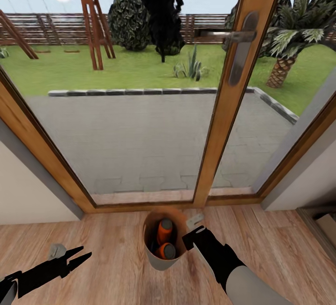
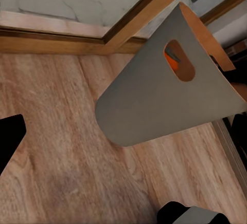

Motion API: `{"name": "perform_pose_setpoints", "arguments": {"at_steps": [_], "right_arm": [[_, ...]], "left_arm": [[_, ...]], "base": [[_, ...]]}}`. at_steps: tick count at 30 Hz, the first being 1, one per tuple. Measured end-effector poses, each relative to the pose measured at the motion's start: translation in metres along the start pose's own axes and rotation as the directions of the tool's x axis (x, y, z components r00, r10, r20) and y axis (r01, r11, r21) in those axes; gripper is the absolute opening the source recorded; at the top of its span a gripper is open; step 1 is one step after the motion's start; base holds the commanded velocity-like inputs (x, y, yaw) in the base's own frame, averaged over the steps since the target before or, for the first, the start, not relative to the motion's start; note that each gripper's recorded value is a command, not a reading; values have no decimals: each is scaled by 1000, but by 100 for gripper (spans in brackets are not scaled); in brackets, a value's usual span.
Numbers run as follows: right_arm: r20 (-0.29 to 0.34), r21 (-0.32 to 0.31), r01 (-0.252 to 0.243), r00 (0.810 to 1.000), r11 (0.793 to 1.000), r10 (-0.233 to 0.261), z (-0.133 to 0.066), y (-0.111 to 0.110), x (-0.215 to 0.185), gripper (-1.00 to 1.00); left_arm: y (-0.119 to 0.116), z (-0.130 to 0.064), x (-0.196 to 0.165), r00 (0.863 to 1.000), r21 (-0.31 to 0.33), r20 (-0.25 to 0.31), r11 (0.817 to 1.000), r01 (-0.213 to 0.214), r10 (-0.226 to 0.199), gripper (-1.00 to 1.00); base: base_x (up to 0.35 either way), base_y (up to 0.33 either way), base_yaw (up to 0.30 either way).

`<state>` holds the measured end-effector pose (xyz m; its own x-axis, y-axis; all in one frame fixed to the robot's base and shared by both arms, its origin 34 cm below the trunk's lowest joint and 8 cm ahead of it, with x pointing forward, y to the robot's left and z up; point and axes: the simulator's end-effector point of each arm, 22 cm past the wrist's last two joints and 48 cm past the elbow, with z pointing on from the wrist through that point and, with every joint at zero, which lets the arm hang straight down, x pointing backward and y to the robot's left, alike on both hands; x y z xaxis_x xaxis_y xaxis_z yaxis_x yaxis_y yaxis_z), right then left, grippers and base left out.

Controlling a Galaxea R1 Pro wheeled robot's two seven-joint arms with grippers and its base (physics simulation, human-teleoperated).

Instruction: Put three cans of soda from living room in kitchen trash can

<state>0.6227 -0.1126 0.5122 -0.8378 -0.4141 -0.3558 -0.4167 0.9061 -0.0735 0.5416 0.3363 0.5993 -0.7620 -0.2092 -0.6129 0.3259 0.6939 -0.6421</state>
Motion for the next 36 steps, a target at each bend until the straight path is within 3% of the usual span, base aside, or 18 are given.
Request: {"name": "perform_pose_setpoints", "arguments": {"at_steps": [10, 23, 36], "right_arm": [[6, 1, 2, 1000, 1000, -2, 16, 2, 6, -100], [116, 2, -5, 993, 1000, 5, 30, 3, -18, -100], [121, 4, -4, 993, 1000, 4, 52, 6, -8, -100]], "left_arm": [[10, 8, 12, 1000, 4, 2, 1000, -2, 2, 100], [25, 17, 28, 1000, 5, 2, 1000, -3, 3, 100], [39, 28, 46, 1000, 6, 2, 1000, -3, 3, 100]], "base": [[0, 0, 0], [0, 0, 0], [0, 0, 0]]}}
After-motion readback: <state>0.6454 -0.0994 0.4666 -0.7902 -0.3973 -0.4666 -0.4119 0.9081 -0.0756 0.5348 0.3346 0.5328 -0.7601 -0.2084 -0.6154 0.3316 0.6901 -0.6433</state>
